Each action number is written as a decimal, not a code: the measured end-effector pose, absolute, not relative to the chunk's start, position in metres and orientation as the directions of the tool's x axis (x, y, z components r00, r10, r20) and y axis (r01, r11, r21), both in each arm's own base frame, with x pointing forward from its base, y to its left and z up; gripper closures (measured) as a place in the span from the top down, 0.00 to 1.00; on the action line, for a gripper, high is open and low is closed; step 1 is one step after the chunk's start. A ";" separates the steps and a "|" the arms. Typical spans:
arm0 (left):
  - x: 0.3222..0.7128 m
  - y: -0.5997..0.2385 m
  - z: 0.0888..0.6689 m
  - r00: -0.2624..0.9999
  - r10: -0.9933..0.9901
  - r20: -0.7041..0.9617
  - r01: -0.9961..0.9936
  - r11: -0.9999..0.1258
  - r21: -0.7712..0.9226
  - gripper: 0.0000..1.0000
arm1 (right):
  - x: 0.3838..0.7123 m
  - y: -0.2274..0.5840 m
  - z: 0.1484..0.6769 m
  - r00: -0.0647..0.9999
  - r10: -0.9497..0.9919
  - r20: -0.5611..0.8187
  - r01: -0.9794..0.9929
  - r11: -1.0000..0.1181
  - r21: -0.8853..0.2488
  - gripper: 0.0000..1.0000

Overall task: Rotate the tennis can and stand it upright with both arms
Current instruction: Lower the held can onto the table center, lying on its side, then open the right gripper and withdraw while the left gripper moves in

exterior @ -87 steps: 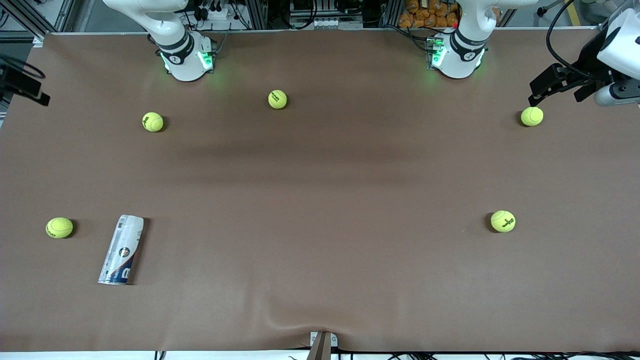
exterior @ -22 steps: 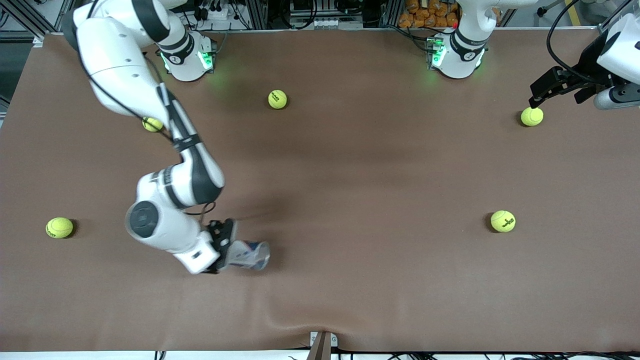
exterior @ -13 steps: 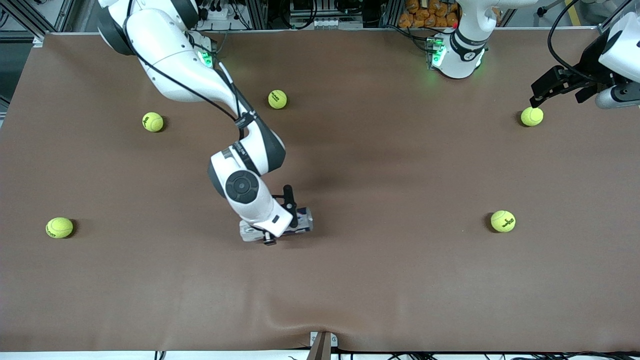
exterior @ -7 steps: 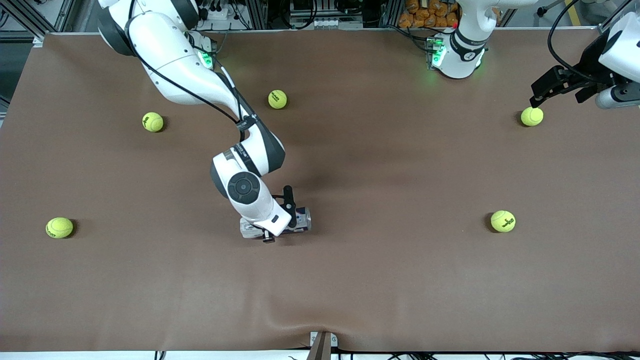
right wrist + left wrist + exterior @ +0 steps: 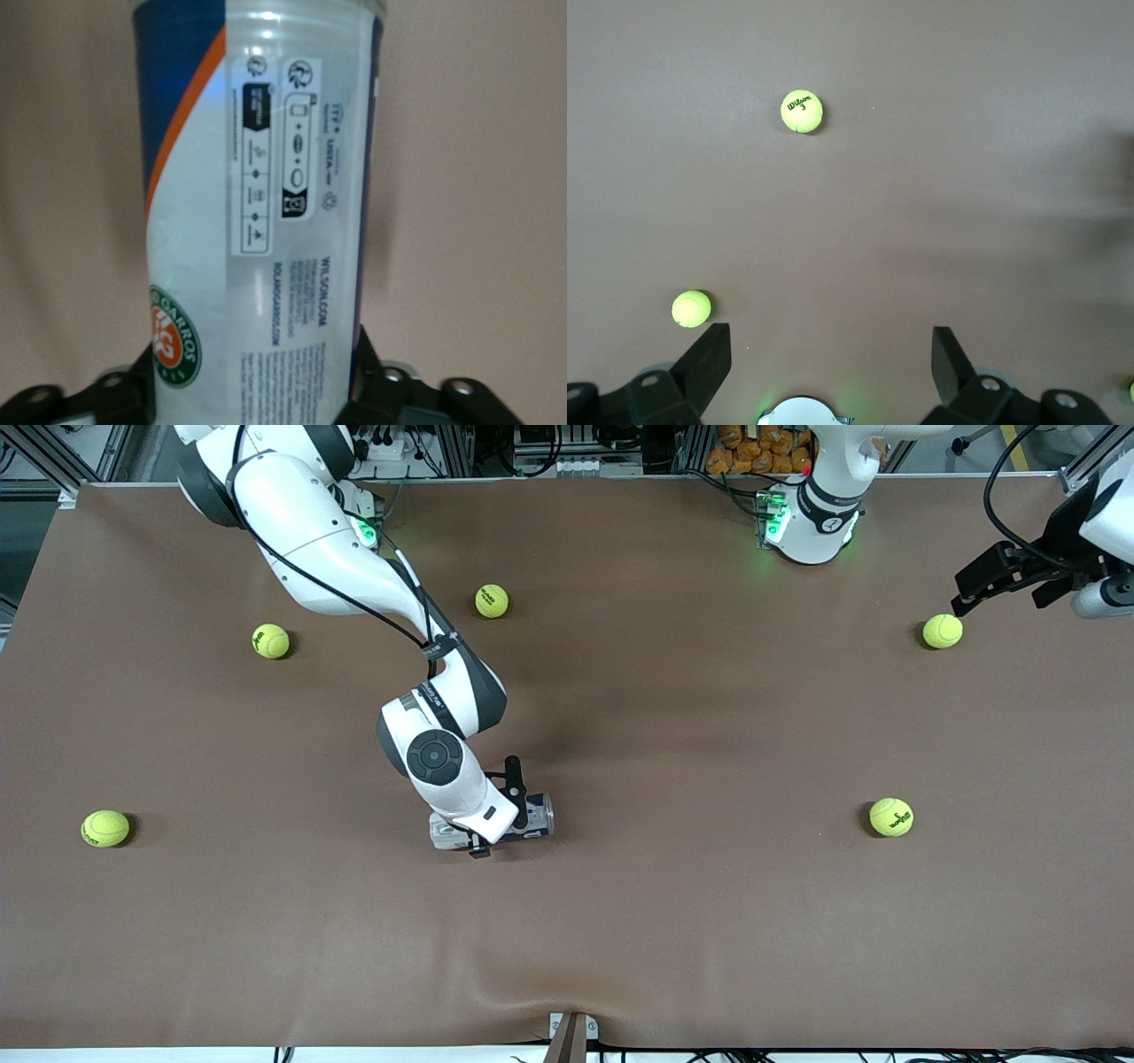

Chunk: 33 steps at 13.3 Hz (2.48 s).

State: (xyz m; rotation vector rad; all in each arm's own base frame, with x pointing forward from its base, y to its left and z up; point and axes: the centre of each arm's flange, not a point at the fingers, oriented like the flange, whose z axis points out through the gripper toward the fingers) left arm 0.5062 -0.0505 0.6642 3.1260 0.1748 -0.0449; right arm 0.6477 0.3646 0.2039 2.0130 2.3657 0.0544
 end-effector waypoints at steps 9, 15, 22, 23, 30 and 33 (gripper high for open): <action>0.506 -0.050 0.664 0.993 0.110 -0.030 0.111 -0.994 0.009 1.00 | 0.648 0.365 0.205 -0.166 0.986 -0.010 0.985 0.167 0.054 1.00; 0.511 -0.055 0.652 0.993 0.103 -0.051 0.103 -0.995 0.004 1.00 | 0.638 0.373 0.244 -0.123 0.991 0.043 0.991 0.125 -0.045 1.00; 0.548 -0.116 0.591 0.996 0.022 -0.086 0.025 -0.999 0.024 1.00 | 0.648 0.331 0.359 -0.018 0.994 0.108 0.997 0.027 -0.076 1.00; 0.556 -0.130 0.573 0.995 0.019 -0.093 0.021 -0.999 0.025 1.00 | 0.659 0.305 0.365 0.038 0.991 0.132 0.996 -0.027 -0.087 1.00; 0.600 -0.173 0.463 0.985 0.028 -0.173 0.059 -0.983 0.176 1.00 | 0.702 0.105 0.407 0.331 0.931 0.153 0.939 -0.309 -0.151 1.00; 0.602 -0.182 0.435 0.986 0.028 -0.162 0.058 -0.982 0.180 1.00 | 0.695 0.051 0.450 0.395 0.905 0.155 0.916 -0.375 -0.143 1.00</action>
